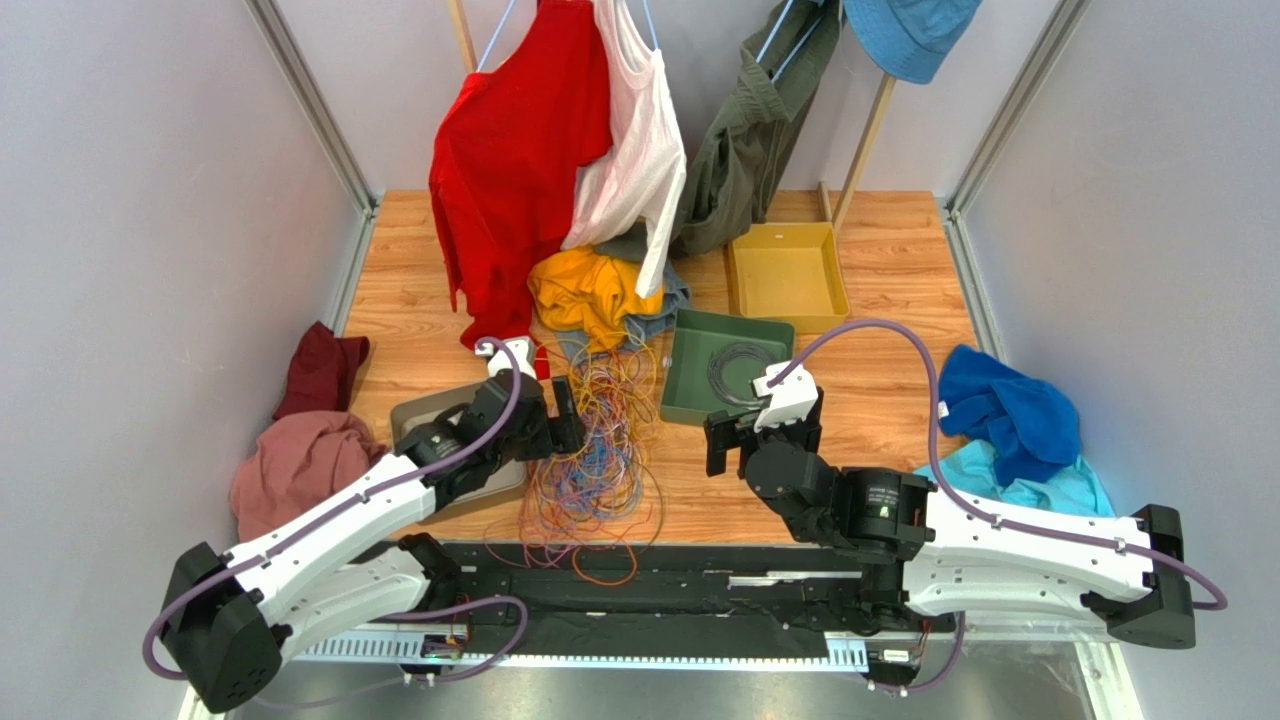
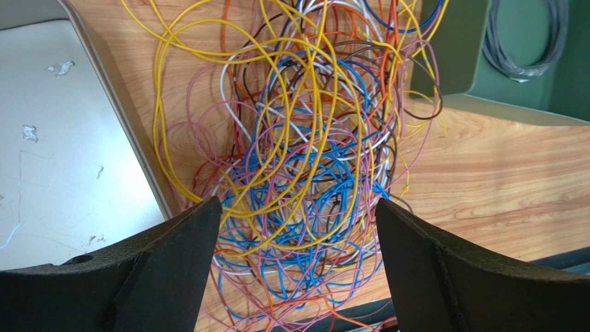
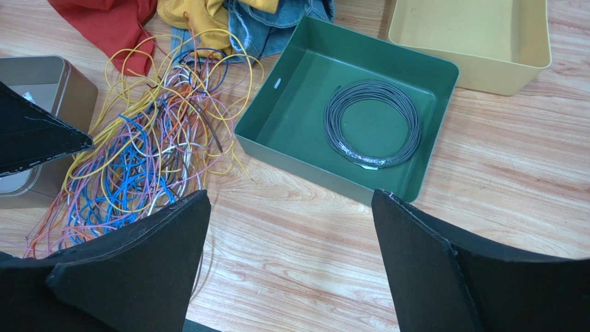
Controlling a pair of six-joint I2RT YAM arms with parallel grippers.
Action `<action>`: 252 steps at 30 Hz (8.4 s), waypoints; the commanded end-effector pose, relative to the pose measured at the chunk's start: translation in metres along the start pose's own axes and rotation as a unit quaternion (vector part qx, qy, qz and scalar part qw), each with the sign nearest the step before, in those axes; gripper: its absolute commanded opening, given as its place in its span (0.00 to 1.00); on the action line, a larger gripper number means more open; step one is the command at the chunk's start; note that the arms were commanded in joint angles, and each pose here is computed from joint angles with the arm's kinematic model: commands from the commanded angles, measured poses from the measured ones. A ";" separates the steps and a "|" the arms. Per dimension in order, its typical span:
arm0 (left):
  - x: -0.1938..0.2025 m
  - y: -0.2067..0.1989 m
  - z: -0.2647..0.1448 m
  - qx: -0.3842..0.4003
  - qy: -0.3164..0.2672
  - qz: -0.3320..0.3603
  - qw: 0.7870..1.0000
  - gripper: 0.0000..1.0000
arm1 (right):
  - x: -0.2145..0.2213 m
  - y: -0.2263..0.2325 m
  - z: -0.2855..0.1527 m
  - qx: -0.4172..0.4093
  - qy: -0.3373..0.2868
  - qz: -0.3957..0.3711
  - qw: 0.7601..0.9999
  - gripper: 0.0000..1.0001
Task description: Untangle the cables
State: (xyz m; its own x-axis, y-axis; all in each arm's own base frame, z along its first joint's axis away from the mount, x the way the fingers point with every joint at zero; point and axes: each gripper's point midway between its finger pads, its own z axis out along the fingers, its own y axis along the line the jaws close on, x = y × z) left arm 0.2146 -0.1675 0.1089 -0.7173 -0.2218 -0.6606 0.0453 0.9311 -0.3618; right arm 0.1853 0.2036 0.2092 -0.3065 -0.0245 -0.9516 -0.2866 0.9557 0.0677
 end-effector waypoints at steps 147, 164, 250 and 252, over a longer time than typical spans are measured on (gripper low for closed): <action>-0.043 -0.144 -0.136 0.252 -0.058 0.143 0.955 0.00 | -0.108 0.020 0.000 -0.151 -0.075 0.161 0.973 0.65; -0.004 -0.111 -0.107 0.213 -0.018 0.130 0.968 0.32 | 0.087 0.021 0.036 -0.114 0.164 0.099 0.975 0.70; 0.026 -0.197 -0.074 0.454 -0.119 0.109 0.876 0.72 | -0.315 0.002 -0.129 -0.186 -0.185 0.153 0.953 0.00; 0.031 -0.207 -0.075 0.470 -0.115 0.118 0.867 0.71 | -0.313 0.002 -0.129 -0.187 -0.182 0.151 0.953 0.00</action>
State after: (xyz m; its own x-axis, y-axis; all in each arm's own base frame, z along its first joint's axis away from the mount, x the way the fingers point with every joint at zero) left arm 0.1325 -0.3203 0.1658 -0.5430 -0.1301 -0.8296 0.7099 0.4566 -0.5362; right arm 0.1680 0.1691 0.5482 -0.0870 0.4089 -0.9084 -0.5314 0.7523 0.3894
